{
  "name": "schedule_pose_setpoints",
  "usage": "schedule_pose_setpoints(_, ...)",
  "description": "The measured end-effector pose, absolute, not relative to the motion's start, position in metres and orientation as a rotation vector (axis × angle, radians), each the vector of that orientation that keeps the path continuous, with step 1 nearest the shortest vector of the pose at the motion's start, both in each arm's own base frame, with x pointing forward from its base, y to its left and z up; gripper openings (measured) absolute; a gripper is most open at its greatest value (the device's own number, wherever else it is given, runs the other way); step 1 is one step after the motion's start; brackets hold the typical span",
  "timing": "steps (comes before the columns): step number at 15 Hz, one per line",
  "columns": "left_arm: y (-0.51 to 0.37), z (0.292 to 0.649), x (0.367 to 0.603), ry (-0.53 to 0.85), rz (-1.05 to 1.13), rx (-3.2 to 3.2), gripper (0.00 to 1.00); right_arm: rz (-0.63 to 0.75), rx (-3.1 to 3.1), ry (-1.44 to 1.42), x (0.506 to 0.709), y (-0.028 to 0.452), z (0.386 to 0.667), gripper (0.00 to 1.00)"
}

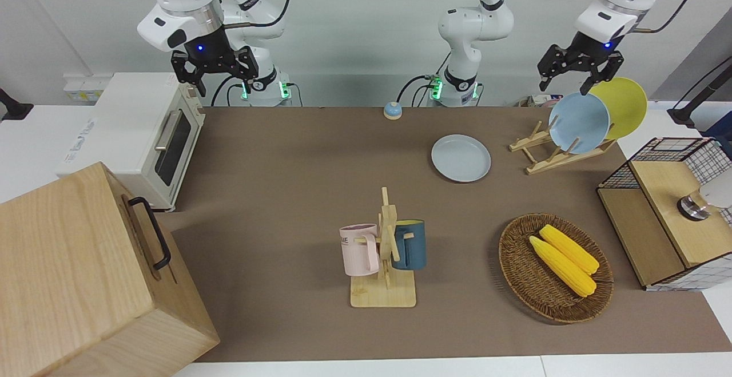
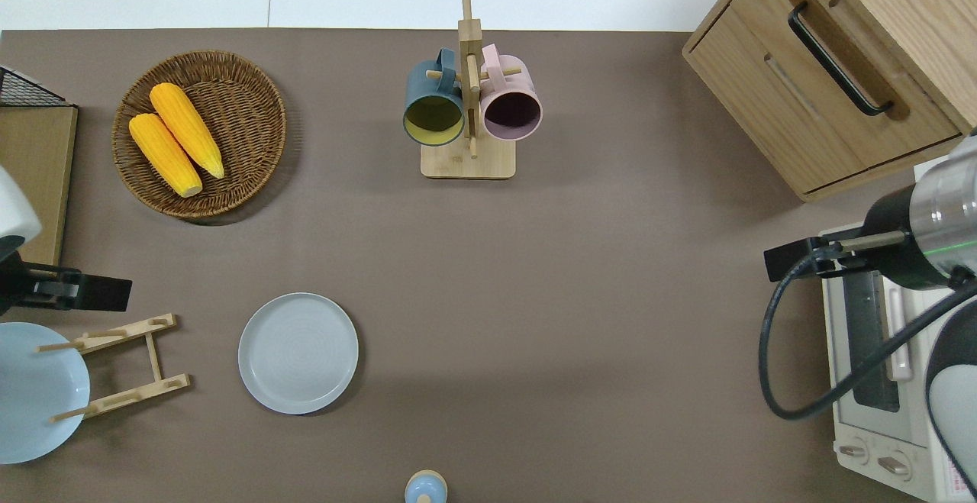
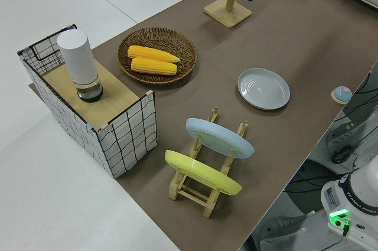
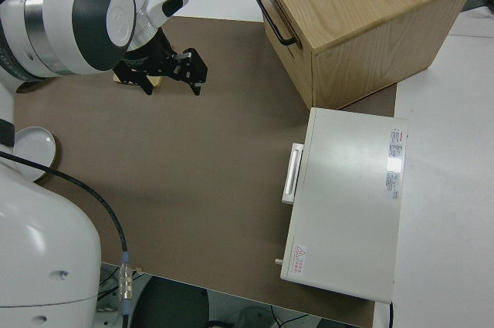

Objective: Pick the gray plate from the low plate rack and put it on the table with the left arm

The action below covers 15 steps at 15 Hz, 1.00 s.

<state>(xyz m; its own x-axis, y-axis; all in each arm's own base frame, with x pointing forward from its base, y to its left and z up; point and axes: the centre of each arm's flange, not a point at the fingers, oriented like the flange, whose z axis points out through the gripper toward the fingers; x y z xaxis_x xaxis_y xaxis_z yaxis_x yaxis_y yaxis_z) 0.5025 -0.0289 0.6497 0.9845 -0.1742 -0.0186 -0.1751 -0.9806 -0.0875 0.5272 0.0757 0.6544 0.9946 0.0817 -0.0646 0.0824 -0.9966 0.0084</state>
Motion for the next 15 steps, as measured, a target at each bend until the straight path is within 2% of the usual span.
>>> schedule_pose_setpoints(7, -0.034, 0.612, 0.510, 0.290, -0.060, -3.042, 1.00, -0.101, 3.126, 0.129, 0.527, 0.076, 0.654, 0.99)
schedule_pose_setpoints(15, -0.035, 0.608, 0.512, 0.305, -0.120, -3.112, 1.00, -0.101, 3.126, 0.129, 0.527, 0.076, 0.654, 0.99)
